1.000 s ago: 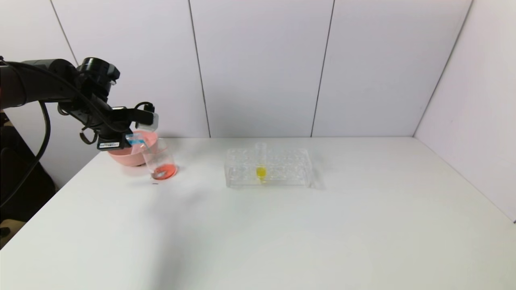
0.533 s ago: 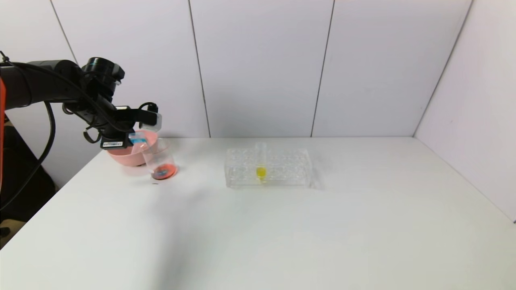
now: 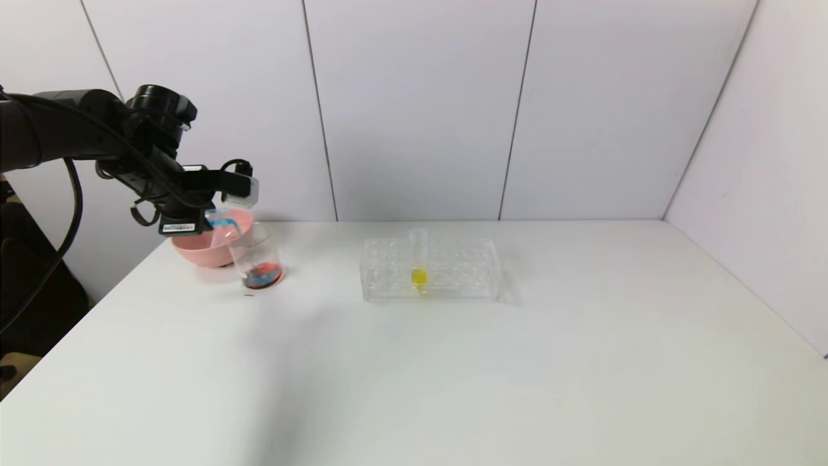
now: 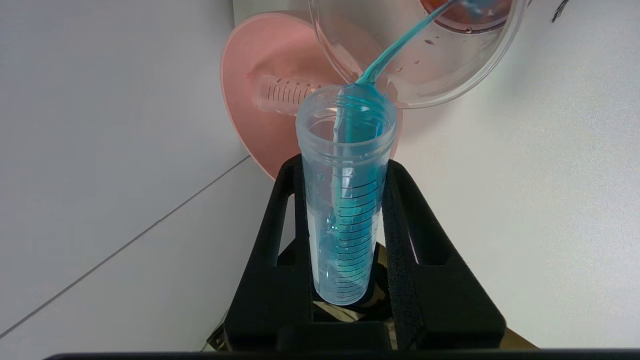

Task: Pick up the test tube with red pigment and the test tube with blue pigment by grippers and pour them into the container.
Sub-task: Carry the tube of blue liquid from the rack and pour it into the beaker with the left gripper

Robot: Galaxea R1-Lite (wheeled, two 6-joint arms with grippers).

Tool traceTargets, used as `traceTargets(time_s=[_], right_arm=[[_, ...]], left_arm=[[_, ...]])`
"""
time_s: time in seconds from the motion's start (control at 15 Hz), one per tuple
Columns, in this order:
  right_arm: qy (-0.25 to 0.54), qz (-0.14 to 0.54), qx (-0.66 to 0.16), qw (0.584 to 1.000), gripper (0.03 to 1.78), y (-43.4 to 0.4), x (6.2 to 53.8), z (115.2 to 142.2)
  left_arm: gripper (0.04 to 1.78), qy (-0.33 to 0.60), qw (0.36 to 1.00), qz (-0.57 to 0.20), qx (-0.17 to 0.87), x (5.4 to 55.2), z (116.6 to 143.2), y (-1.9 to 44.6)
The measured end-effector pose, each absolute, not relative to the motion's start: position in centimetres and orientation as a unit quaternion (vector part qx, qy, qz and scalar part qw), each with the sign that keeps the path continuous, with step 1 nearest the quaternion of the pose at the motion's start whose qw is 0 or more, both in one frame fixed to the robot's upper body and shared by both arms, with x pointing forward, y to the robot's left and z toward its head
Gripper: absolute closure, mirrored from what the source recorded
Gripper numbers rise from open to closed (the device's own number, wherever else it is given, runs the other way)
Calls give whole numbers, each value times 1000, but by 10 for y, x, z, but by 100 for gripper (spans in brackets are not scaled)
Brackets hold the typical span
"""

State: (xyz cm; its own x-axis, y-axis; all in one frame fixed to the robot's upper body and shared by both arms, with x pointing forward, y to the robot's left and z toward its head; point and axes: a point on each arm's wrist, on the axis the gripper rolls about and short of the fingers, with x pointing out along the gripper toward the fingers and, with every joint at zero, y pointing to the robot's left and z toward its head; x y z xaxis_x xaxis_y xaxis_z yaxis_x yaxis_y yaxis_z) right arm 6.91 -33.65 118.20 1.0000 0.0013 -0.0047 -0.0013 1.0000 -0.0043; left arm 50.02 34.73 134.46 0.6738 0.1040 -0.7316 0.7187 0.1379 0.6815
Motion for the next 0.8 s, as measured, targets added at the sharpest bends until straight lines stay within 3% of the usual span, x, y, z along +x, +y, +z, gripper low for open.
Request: traceTargets(time_s=[0.8], right_arm=[[2,1,-2,1000,4,-337,69,1182]], left_arm=[[138,344,660,-208,635,498,1349,340]])
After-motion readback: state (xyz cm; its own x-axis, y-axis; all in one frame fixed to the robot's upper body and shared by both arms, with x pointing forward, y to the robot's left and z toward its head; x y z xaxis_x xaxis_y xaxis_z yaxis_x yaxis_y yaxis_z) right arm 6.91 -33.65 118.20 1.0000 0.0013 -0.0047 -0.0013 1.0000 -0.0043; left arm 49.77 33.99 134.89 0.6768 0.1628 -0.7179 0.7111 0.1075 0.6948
